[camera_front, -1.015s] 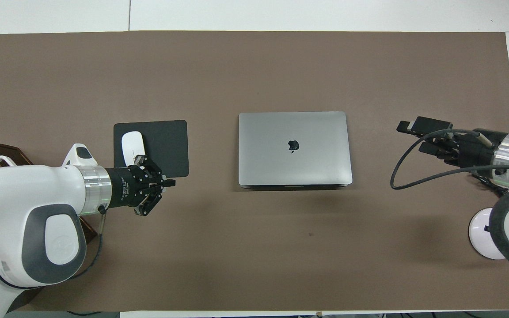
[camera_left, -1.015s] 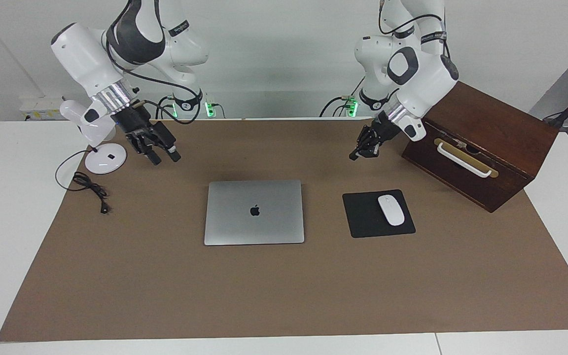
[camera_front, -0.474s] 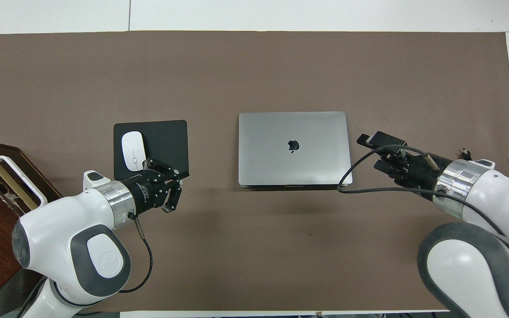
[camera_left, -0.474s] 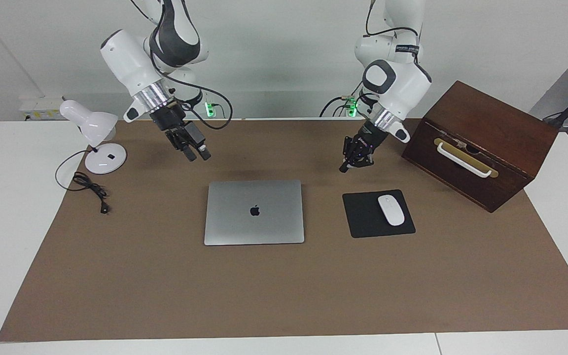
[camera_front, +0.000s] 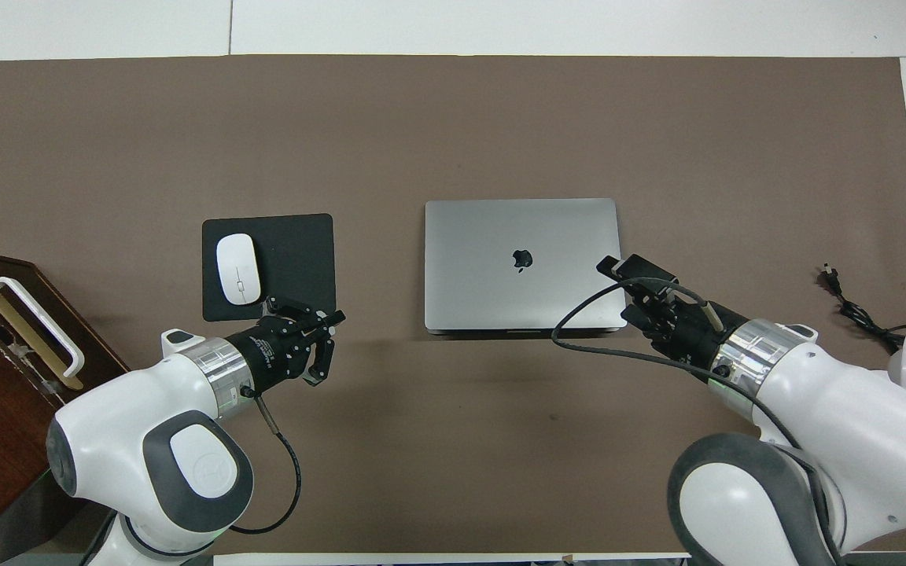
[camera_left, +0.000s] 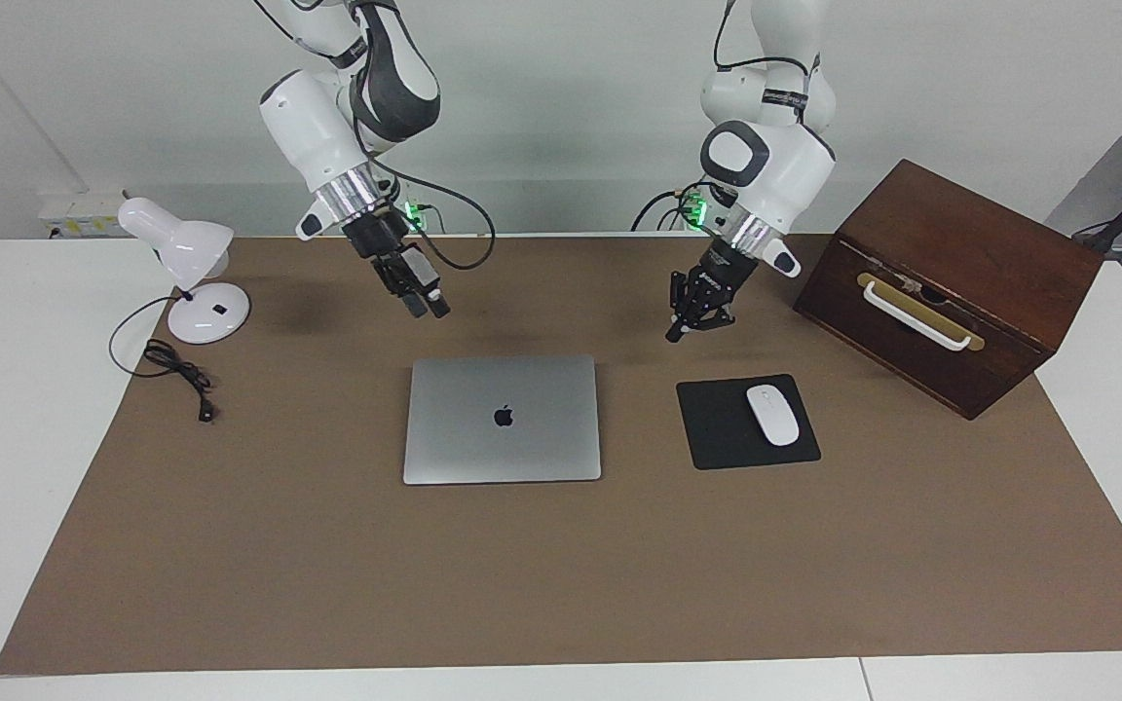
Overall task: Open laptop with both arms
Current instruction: 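Move the left gripper and the right gripper toward the laptop's near edge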
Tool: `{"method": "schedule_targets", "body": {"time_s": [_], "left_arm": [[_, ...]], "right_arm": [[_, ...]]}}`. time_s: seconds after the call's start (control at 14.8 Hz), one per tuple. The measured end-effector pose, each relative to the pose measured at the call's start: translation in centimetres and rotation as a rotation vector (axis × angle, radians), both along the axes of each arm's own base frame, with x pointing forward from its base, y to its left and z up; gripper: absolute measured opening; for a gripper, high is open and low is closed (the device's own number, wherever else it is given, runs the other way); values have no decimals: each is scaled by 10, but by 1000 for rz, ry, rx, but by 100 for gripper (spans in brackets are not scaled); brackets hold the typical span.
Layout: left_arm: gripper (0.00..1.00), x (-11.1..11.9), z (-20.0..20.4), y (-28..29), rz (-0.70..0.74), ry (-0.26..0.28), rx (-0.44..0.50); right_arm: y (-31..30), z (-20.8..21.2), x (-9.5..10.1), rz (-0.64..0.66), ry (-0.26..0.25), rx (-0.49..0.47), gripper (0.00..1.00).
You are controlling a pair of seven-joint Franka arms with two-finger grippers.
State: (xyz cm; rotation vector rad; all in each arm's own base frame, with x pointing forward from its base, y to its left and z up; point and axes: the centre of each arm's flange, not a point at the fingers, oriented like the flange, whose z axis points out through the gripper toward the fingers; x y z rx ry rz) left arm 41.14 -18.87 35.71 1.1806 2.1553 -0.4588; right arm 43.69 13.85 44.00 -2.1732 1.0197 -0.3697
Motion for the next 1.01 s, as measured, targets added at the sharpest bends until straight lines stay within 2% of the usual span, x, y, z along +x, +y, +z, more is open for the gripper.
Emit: {"method": "schedule_targets", "body": {"time_s": [0.07, 0.27, 0.54, 0.74, 1.01], "left_arm": [[1, -4, -12, -2, 55, 37, -41], [1, -20, -31, -21, 106, 73, -52], [1, -35, -47, -33, 66, 57, -51], [1, -51, -60, -46, 33, 28, -70], [1, -53, -70, -60, 20, 29, -79]], "right_arm": [[7, -6, -5, -23, 4, 21, 100], [22, -26, -18, -78, 30, 54, 100], [43, -60, -39, -149, 59, 51, 100], [40, -78, -47, -144, 52, 20, 100], [35, -94, -52, -117, 50, -12, 100]]}}
